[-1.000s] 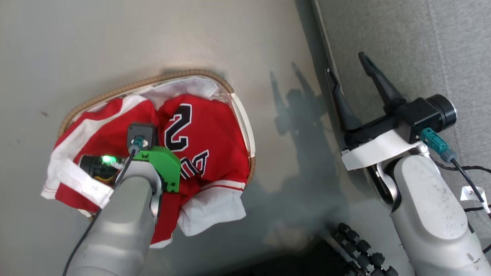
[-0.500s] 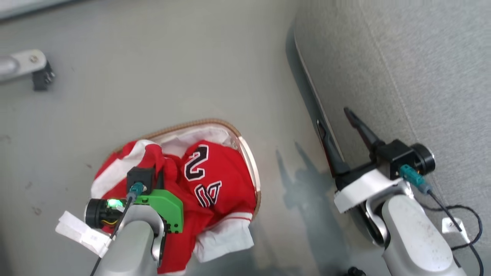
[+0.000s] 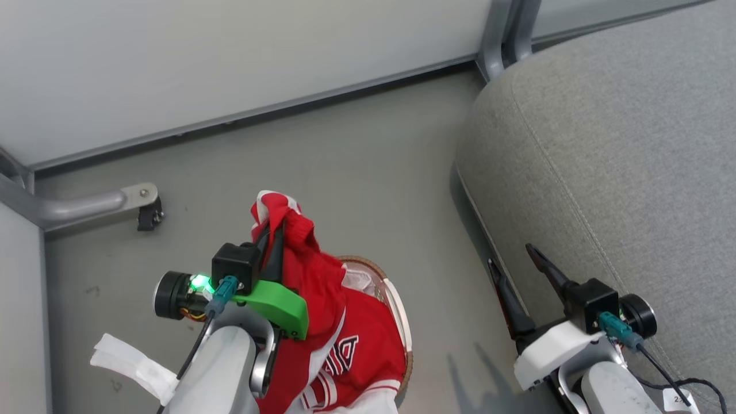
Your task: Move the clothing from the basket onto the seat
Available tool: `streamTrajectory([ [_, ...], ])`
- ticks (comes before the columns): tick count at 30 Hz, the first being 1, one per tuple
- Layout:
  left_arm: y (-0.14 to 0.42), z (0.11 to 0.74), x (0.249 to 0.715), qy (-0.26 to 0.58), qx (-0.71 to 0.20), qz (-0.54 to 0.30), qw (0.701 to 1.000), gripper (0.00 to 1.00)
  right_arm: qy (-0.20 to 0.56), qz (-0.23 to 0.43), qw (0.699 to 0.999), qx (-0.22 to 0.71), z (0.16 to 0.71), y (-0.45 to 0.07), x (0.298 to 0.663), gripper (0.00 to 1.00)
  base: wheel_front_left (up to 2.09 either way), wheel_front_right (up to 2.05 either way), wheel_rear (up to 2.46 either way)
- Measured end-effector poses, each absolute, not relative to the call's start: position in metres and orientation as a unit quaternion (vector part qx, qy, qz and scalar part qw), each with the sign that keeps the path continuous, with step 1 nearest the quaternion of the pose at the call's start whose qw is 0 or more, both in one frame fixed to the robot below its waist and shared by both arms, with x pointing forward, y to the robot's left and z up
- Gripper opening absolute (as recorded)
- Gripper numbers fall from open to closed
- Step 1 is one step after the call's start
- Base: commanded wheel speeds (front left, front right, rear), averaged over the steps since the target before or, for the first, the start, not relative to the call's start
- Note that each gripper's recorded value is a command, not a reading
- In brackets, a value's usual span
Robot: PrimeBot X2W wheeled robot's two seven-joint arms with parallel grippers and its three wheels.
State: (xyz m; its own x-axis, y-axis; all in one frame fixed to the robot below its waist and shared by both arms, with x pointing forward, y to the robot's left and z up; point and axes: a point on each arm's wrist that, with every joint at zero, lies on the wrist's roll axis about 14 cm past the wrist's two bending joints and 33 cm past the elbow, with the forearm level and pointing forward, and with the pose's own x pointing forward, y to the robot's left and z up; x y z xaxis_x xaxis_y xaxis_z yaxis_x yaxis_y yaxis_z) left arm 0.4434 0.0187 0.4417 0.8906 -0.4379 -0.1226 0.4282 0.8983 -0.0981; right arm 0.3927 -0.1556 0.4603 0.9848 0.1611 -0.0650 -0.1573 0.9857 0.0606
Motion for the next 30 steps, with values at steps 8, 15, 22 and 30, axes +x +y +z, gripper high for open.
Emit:
streamTrajectory([
  [8, 0.006, 0.543, 0.432, -0.065, -0.05, -0.243, 0.966, 0.0, 0.008, 0.094, 0.995, 0.028, 0.479, -0.144, 0.368, 1.0, 0.0, 0.0, 0.0],
  [15, -0.004, 0.611, 0.423, -0.152, -0.059, -0.262, 0.951, 0.0, 0.002, 0.112, 0.993, 0.027, 0.484, -0.133, 0.358, 1.0, 0.0, 0.0, 0.0],
  [22, -0.012, 0.629, 0.417, -0.173, -0.063, -0.274, 0.944, 0.0, 0.004, 0.176, 0.984, 0.02, 0.484, -0.093, 0.354, 1.0, 0.0, 0.0, 0.0],
  [30, -0.014, 0.629, 0.41, -0.169, -0.064, -0.282, 0.942, 0.0, -0.055, 0.298, 0.953, 0.002, 0.525, -0.014, 0.366, 1.0, 0.0, 0.0, 0.0],
])
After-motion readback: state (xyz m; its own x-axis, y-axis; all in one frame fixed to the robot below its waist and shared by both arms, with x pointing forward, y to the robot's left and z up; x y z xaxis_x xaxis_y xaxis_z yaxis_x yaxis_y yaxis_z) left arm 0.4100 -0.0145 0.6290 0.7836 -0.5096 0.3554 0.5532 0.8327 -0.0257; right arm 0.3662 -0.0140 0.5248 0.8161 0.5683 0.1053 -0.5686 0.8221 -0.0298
